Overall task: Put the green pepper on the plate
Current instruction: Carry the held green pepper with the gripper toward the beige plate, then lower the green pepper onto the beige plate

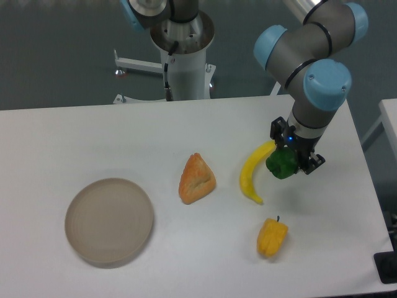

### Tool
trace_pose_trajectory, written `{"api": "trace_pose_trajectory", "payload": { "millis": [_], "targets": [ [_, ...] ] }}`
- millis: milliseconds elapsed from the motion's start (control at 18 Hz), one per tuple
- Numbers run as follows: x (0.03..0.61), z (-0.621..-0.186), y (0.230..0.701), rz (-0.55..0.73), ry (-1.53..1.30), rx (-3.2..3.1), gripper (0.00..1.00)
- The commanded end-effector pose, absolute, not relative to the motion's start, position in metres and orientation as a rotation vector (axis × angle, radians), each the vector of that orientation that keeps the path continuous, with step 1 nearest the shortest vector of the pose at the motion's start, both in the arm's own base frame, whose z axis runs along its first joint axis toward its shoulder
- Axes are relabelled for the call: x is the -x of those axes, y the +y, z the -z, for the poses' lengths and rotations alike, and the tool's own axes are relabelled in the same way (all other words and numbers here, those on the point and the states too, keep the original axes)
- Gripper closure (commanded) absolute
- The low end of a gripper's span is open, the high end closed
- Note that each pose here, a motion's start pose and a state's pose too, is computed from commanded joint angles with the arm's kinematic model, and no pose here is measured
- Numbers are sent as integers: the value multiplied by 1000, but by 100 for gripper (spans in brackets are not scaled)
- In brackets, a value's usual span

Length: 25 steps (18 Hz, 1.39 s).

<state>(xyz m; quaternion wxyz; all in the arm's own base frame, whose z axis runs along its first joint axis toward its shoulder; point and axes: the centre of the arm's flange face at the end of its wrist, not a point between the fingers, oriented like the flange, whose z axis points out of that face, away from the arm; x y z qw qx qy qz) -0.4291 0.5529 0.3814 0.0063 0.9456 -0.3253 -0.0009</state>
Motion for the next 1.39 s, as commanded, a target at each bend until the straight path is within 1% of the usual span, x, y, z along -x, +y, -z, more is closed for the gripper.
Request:
{"api": "trace_pose_trajectory", "payload": {
  "millis": [167, 333, 500, 611, 667, 778, 889, 1167, 1389],
  "targets": [
    [429, -381, 556, 10, -1000, -2967, 98],
    [413, -378, 574, 2, -953, -2998, 98],
    [378, -382, 597, 5, -866, -3029, 99],
    [342, -389, 613, -9, -785, -3080, 100],
    [321, -396, 622, -39, -632, -3148, 100],
    [292, -402, 637, -51, -525, -3192, 100],
    [260, -407, 651, -41, -478, -3229, 100],
    [191, -409, 685, -10, -168, -3333, 100],
    [147, -393, 693, -27, -163, -3337, 100]
  ]
}}
